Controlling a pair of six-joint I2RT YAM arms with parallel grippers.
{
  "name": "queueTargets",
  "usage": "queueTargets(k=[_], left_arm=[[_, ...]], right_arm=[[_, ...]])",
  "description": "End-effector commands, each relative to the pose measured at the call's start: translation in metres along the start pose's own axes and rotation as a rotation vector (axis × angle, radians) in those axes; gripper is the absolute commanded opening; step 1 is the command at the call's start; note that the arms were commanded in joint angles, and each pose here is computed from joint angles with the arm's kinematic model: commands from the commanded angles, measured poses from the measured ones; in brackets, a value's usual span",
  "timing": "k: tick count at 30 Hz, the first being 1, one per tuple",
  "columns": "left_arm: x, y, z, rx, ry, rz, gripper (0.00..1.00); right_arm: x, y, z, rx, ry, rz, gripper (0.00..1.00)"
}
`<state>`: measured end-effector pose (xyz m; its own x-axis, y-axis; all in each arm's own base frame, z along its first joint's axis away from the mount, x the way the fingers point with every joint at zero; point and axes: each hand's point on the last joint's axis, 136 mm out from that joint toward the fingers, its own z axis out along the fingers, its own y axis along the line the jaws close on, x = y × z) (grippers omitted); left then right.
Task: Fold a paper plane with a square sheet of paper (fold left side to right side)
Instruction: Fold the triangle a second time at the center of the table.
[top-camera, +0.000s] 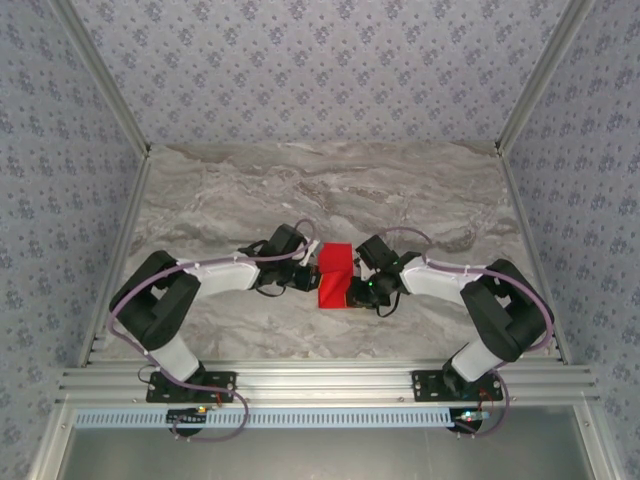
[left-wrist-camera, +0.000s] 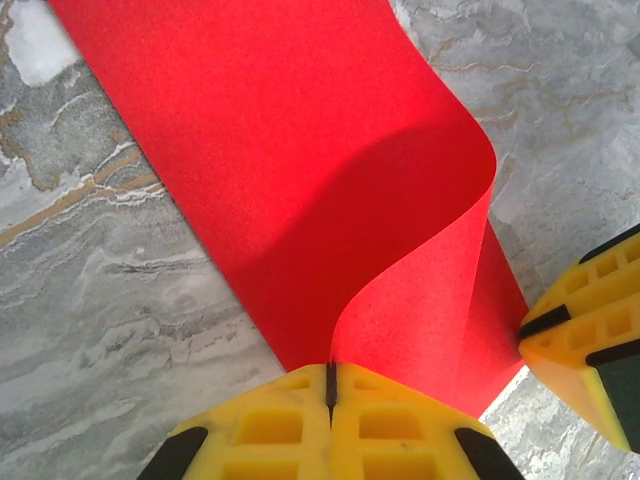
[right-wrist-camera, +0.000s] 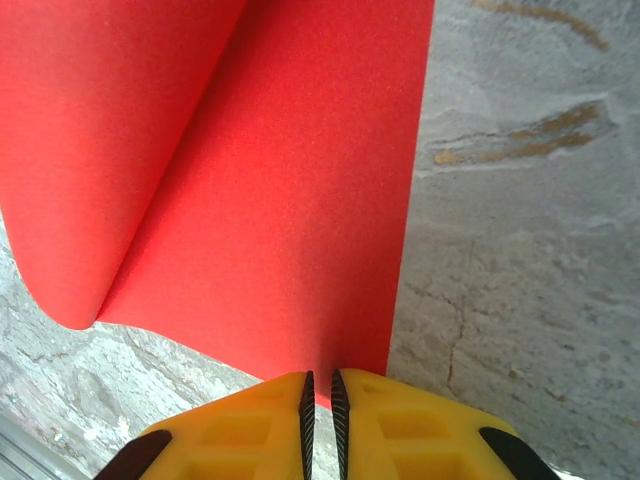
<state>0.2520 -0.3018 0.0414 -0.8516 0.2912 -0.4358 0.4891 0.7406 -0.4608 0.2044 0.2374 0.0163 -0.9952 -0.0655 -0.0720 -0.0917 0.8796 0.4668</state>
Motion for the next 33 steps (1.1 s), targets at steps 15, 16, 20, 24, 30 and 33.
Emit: queueTargets(k=[15, 16, 20, 24, 30, 33], left_arm=[[-0.007, 0.008, 0.010, 0.003, 0.010, -0.001, 0.00], [-0.008, 0.007, 0.010, 0.004, 0.009, -0.001, 0.00], [-0.010, 0.006, 0.011, 0.009, 0.006, 0.004, 0.00], [-0.008, 0.007, 0.013, 0.010, 0.015, 0.001, 0.00], [-0.005, 0.008, 0.015, 0.012, 0.025, -0.002, 0.00], [-0.003, 0.009, 0.017, 0.014, 0.033, -0.005, 0.00]], right_arm=[[0.014, -0.017, 0.007, 0.094, 0.062, -0.027, 0.15], [0.014, -0.017, 0.007, 0.095, 0.062, -0.028, 0.16], [0.015, -0.018, 0.008, 0.101, 0.065, -0.030, 0.15], [0.015, -0.018, 0.008, 0.101, 0.067, -0.030, 0.15], [0.014, -0.017, 0.008, 0.097, 0.067, -0.032, 0.16], [0.013, -0.014, 0.007, 0.086, 0.063, -0.037, 0.16]])
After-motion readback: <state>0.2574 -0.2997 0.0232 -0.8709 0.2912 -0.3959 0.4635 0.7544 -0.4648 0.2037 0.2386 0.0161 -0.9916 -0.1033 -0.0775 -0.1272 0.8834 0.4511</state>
